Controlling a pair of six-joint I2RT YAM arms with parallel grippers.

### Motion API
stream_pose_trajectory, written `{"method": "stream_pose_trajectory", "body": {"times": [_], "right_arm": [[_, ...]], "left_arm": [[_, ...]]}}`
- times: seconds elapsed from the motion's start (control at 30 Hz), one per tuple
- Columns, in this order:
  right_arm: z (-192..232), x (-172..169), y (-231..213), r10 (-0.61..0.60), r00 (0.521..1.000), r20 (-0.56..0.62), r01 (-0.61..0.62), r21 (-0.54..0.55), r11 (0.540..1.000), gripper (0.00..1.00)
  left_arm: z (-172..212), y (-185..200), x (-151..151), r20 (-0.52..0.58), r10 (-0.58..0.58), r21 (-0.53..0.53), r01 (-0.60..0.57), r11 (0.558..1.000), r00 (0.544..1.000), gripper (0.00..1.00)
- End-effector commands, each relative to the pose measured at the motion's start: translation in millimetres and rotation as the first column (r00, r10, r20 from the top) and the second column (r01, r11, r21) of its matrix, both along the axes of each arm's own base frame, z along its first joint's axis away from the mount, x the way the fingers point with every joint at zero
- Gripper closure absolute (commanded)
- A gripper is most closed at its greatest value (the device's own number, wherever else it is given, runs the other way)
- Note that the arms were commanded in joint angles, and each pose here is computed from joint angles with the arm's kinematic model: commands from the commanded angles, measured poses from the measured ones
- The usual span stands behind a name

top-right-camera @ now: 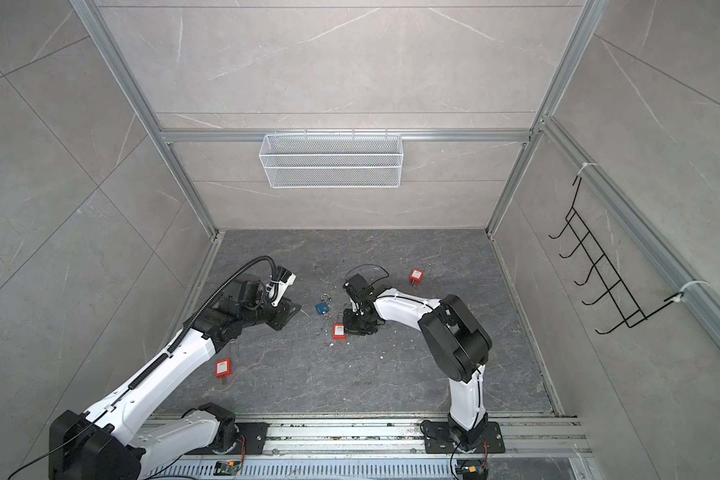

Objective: Lock with the key

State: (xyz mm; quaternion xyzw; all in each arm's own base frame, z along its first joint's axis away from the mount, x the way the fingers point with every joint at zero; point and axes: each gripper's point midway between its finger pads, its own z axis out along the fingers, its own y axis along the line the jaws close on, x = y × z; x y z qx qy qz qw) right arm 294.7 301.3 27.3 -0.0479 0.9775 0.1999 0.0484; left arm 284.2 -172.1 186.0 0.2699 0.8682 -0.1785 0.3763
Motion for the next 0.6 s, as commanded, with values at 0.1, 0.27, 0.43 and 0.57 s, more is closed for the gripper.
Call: {"method": "stream_pose_trajectory", "body": {"times": [0.1, 0.27, 0.43, 0.57], "right_arm": [[-2, -2, -2, -0.007, 1.000, -0.030, 0.005, -0.049, 0.999, 0.79], [26, 7, -8, -0.011, 0.997, 0.075, 0.017, -0.084, 0.996, 0.72], [69, 21, -25, -0.035, 0.976, 0.214, 0.064, -0.131, 0.989, 0.67], [103, 41, -62, -0.109, 0.919, 0.378, 0.200, -0.213, 0.956, 0.57]], "left_arm": [[4, 1, 0, -0.006, 0.044, -0.046, -0.044, 0.998, 0.999, 0.60], [6, 0, -2, -0.010, 0.041, -0.056, -0.042, 0.998, 0.999, 0.59], [6, -3, -3, -0.039, 0.032, -0.064, -0.034, 0.997, 0.999, 0.56], [8, -11, -5, -0.052, 0.004, -0.105, -0.010, 0.994, 0.999, 0.56]]}}
